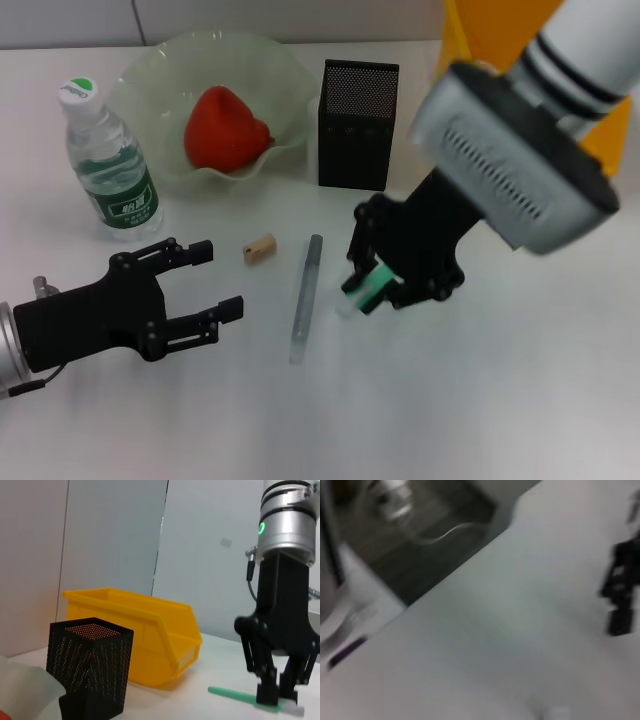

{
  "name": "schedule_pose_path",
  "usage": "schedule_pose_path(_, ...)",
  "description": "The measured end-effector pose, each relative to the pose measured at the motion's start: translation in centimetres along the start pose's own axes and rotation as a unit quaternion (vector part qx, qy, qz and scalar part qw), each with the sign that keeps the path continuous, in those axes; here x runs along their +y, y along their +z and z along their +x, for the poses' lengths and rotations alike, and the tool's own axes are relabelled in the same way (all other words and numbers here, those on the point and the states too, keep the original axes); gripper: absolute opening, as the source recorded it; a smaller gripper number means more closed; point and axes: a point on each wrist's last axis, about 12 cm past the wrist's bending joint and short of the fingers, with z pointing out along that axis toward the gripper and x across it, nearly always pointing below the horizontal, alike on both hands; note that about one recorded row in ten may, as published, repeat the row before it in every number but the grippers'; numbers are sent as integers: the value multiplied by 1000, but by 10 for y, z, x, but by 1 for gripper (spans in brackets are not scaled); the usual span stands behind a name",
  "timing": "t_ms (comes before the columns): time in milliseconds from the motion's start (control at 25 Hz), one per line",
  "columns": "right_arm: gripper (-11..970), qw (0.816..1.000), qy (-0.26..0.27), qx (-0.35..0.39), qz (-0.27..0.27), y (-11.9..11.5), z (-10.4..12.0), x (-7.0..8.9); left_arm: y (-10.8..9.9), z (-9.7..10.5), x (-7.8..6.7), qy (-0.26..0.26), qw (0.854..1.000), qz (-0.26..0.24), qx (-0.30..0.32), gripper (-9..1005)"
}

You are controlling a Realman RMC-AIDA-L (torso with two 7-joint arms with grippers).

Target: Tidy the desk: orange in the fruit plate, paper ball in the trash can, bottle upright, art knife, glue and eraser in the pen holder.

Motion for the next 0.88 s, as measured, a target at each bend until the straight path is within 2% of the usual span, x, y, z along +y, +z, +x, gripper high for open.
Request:
schedule_pose_path(160,180,995,60,-55,59,-13,10,10,1,-1,-1,2,1000,1,-7,793)
schedule_pose_path(360,180,970,136,-146,142,-24,25,27,4,0,-4,4,1000,3,-11,792)
schedule_pose_path(560,180,921,216,-246,213,-21,44,50,7,1,-6,-1,1000,2,-19,792)
schedule_pose_path(600,180,900,240,-277,236,-16,51,60,7,2,-7,-5,1000,2,-23,792)
schedule_pose_path(640,180,900,240,-277,236,-16,51,60,8,2,-9,-9,1000,2,-29,792)
schedule_pose_path(880,180,854,288,-324,287,2,70,87,15,6,-19,-13,997,-5,-74,792)
